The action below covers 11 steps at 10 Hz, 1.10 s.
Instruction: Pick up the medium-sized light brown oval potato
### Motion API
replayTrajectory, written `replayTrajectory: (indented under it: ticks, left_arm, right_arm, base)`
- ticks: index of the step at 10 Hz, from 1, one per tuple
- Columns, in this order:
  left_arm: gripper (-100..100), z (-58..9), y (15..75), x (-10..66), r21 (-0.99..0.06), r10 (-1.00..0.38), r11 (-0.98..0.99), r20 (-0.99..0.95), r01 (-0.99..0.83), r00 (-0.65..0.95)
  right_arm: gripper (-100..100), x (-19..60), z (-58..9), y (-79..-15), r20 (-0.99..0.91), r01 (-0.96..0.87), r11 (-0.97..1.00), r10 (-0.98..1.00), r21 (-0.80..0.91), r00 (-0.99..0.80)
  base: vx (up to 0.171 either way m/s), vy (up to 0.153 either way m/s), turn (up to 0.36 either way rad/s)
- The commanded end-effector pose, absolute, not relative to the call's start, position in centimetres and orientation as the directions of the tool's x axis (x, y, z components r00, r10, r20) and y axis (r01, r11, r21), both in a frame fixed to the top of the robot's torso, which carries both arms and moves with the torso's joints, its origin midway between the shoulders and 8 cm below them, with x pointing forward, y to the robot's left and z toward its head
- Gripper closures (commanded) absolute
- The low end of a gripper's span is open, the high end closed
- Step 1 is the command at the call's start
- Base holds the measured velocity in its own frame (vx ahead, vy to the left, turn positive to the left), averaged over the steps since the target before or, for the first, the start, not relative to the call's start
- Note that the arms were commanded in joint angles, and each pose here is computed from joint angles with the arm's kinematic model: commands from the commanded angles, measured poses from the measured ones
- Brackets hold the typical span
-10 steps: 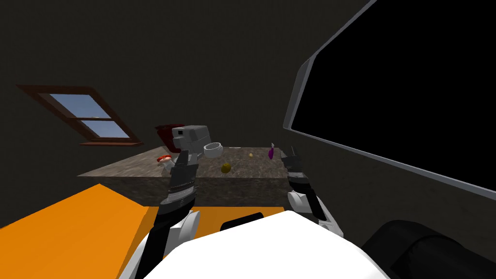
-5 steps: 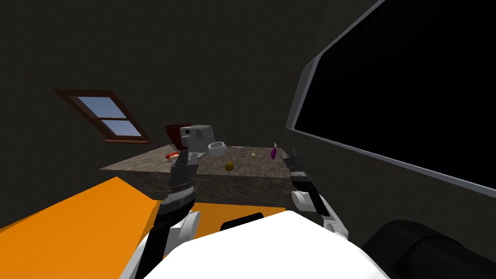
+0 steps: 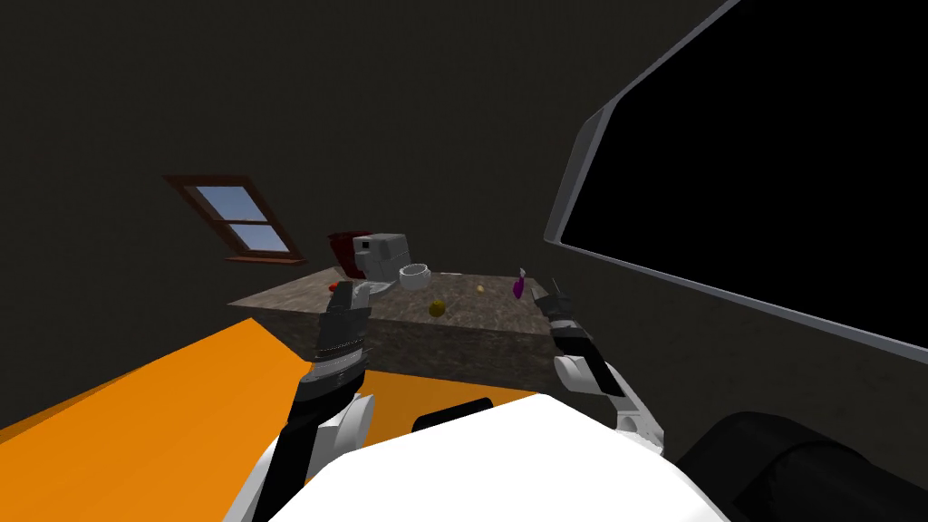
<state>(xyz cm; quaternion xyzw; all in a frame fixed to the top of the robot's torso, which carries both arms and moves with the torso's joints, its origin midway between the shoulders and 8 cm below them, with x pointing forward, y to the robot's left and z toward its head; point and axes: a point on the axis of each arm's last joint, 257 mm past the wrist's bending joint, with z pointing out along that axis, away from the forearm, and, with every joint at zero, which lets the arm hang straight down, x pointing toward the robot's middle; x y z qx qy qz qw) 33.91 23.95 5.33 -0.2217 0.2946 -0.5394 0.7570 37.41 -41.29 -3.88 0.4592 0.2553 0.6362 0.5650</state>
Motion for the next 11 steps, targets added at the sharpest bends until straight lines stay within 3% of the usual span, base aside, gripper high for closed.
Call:
replayTrajectory:
  ticks: [1, 11]
  left_arm:
    - [0, 5.3, 24.0, 33.9, -0.653, -0.947, 0.320, -0.207, 0.686, 0.245]
    - [0, 5.3, 24.0, 33.9, -0.653, -0.947, 0.320, -0.207, 0.686, 0.245]
  right_arm:
    - [-100, 37.6, -4.6, -42.2, 0.332, -0.469, -0.266, 0.941, 0.842, 0.062]
    - [-100, 37.6, -10.6, -52.3, 0.618, -0.378, -0.526, 0.766, 0.762, 0.178]
  base:
    - [-0.015, 0.030, 0.059]
    - [-0.004, 0.035, 0.119]
